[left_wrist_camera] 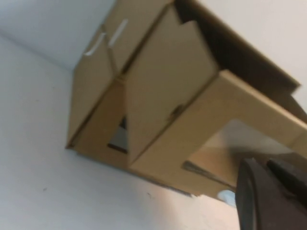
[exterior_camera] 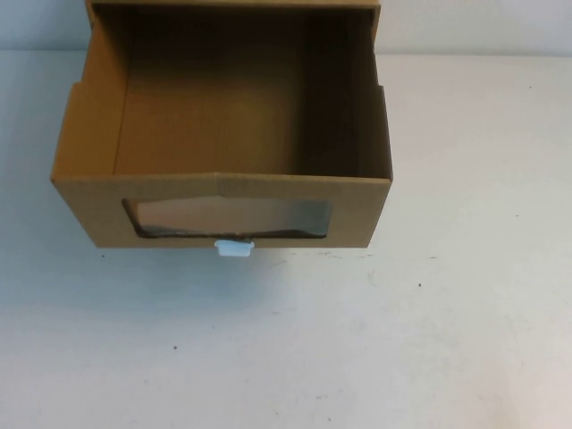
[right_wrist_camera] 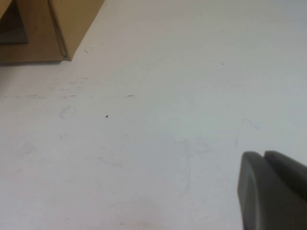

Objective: Close the shoe box

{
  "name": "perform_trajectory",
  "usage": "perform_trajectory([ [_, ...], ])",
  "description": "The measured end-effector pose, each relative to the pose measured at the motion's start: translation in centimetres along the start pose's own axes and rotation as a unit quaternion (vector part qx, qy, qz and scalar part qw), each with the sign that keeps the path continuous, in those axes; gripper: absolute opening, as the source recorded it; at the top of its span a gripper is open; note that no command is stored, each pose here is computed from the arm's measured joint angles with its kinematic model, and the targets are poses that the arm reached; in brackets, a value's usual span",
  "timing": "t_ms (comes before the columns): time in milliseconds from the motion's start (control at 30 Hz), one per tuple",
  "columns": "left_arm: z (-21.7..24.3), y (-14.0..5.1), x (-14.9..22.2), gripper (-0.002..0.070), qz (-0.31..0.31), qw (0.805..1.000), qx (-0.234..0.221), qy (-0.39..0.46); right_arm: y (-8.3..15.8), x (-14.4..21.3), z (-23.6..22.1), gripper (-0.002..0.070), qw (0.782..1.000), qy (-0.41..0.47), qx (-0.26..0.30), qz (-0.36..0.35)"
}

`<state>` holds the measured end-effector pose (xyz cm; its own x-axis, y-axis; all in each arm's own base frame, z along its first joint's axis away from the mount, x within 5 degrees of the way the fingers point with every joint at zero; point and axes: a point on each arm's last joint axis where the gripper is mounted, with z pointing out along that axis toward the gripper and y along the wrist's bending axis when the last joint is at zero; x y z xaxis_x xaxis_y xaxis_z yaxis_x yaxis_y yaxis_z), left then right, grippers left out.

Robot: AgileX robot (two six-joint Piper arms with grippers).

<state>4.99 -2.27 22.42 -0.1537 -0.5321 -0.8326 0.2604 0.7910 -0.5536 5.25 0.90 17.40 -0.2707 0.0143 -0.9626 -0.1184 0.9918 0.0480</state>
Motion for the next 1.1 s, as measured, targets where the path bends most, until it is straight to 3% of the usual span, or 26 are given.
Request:
perform_trajectory([
  [267, 3.2, -5.0, -6.1, -0.0002, 0.113, 0.987, 0.025, 0.112, 0.0, 0.0, 0.0, -0.0013, 1.000, 0.000, 0.000, 0.000],
  [467, 9.3, -8.2, -11.8, -0.0002, 0.203, 0.963, 0.052, 0.172, 0.0, 0.0, 0.0, -0.0013, 1.000, 0.000, 0.000, 0.001],
  [633, 16.1, -10.4, -16.6, -0.0002, 0.241, 0.949, 0.079, 0.187, 0.0, 0.0, 0.0, -0.0013, 1.000, 0.000, 0.000, 0.001],
  [900, 27.0, -11.2, -20.2, -0.0002, 0.276, 0.927, 0.116, 0.226, 0.0, 0.0, 0.0, -0.0013, 1.000, 0.000, 0.000, 0.001],
  [1100, 33.4, -9.8, -19.7, -0.0002, 0.283, 0.916, 0.129, 0.253, 0.0, 0.0, 0.0, -0.0013, 1.000, 0.000, 0.000, 0.001],
])
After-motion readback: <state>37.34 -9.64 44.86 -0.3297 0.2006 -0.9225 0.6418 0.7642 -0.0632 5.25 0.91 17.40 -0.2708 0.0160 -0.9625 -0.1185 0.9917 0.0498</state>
